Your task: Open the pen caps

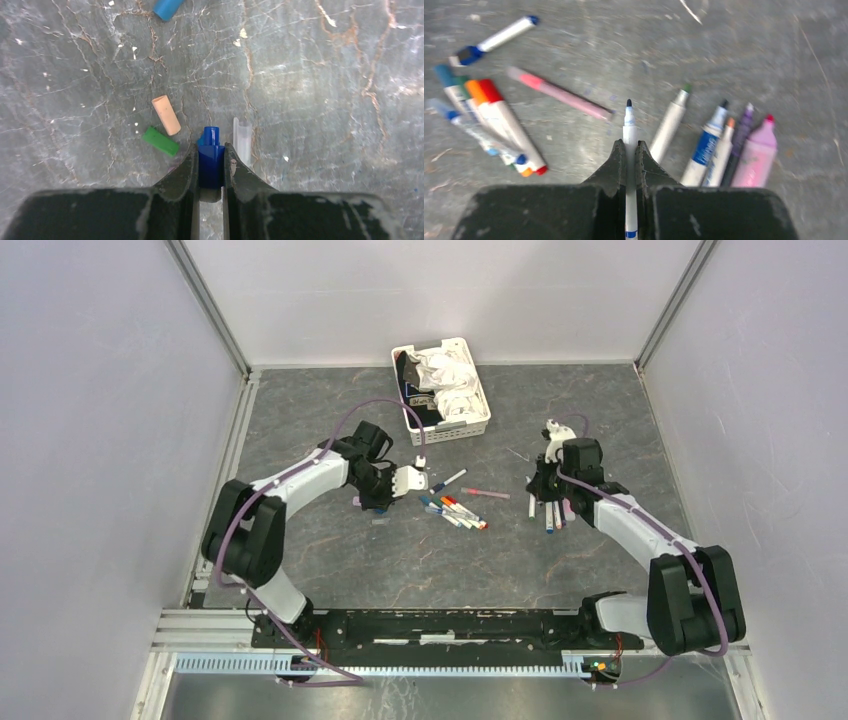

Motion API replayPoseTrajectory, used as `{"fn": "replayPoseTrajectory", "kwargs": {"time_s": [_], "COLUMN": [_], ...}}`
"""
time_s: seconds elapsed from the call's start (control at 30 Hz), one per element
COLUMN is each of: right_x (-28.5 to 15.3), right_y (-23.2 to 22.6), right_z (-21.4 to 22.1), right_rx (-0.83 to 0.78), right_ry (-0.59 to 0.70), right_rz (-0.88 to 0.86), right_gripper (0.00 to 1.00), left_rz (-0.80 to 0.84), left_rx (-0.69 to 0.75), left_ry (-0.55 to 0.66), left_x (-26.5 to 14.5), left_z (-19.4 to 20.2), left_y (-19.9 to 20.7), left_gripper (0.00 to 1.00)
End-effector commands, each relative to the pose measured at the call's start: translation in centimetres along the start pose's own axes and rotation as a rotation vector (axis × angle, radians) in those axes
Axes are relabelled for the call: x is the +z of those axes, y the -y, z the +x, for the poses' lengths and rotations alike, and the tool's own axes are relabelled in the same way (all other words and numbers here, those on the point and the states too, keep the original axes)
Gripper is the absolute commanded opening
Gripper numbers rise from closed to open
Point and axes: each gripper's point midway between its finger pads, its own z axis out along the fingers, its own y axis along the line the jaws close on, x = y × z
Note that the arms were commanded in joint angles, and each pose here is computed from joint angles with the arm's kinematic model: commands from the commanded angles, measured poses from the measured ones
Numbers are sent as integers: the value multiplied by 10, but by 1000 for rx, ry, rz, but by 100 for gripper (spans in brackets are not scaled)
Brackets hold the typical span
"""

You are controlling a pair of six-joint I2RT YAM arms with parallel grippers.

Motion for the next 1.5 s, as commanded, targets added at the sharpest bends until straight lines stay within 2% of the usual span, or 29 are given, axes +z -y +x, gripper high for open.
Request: {"fn": "replayPoseTrajectory", "kwargs": {"time_s": [0.0,0.07,0.17,0.23,0.3,0.33,0.37,0.6,0.87,0.9,0.93,1.1,1.27,1.47], "right_x": [-5,-5,-5,-4,-1,0,1,6,15,15,16,11,12,40], "right_y": [41,53,63,66,67,67,66,60,53,52,52,48,18,-58], "right_z": [-1,6,15,18,19,19,19,12,11,11,11,2,-28,-58], "right_rx": [67,77,92,94,94,94,96,119,112,109,108,98,-28,-311], "right_ry": [65,56,56,51,44,40,40,60,45,43,41,70,123,99], "right_rz": [227,282,319,329,327,325,321,291,270,268,267,267,202,-83], "right_gripper": [0,0,0,0,0,2,4,13,29,31,31,31,35,41], "left_rz": [-67,-69,-79,-89,-98,-100,-103,-179,-329,-349,-363,-379,-431,-476], "left_rx": [-92,-104,-111,-113,-118,-120,-124,-158,-223,-229,-233,-259,-305,-326], "left_ry": [1,-7,-3,5,18,23,30,77,155,163,169,171,173,223], "left_x": [13,15,13,9,3,0,-5,-45,-103,-109,-115,-129,-143,-168], "left_z": [-2,-1,-3,-6,-11,-14,-17,-44,-78,-81,-83,-87,-87,-87], "left_y": [-20,-23,-25,-27,-29,-29,-29,-46,-71,-74,-76,-79,-89,-94], "left_gripper": [12,17,36,44,49,67,71,75,81,94,99,100,100,100]}}
